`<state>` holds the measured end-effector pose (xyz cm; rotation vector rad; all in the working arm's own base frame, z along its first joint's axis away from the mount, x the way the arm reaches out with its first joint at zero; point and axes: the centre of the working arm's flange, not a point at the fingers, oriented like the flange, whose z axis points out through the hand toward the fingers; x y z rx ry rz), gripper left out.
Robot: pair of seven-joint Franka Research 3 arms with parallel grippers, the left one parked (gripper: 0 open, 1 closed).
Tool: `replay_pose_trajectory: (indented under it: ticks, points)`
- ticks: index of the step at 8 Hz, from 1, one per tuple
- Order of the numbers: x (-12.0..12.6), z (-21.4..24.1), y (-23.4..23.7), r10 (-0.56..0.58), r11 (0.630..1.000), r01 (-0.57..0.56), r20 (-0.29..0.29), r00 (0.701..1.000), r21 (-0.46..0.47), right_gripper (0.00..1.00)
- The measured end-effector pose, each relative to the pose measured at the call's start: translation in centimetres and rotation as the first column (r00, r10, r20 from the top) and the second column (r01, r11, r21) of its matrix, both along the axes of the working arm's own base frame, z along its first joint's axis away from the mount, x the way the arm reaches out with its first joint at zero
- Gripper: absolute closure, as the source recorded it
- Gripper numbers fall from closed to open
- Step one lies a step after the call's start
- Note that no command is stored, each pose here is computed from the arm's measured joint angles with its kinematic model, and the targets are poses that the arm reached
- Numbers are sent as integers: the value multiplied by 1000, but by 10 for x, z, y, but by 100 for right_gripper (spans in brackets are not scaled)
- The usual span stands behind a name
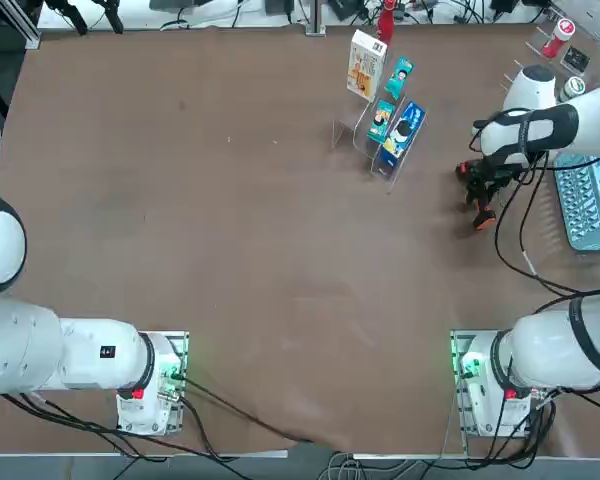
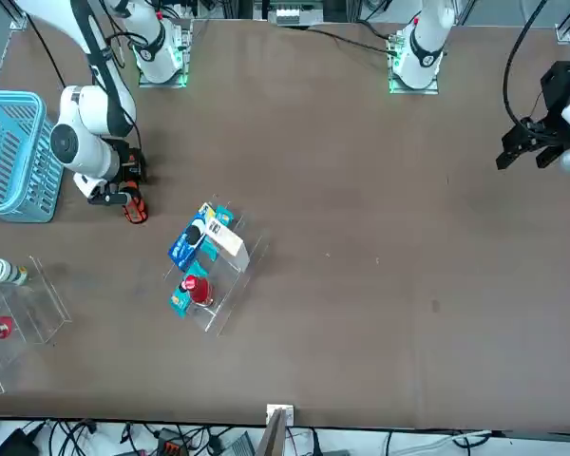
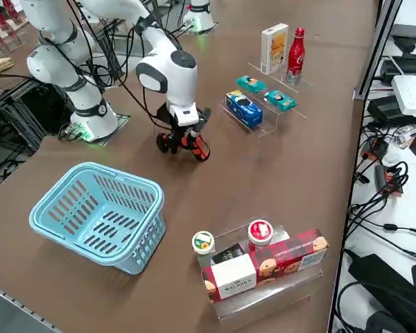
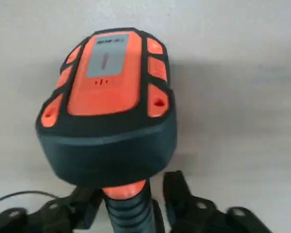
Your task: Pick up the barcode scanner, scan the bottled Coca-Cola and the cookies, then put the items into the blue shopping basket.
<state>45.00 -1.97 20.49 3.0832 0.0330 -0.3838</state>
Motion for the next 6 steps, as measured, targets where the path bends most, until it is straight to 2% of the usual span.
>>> replay_pose_trajectory:
  ticks: [2, 3, 5, 6]
  points:
    - [6, 15, -2, -5, 1000, 5, 12, 1000, -3, 4]
    - [15, 34, -2, -4, 1000, 5, 38, 999, -7, 0]
    - [49, 105, 2, 6, 1000, -4, 91, 996, -16, 0]
    - [71, 160, 18, 32, 999, -30, 92, 995, -23, 0]
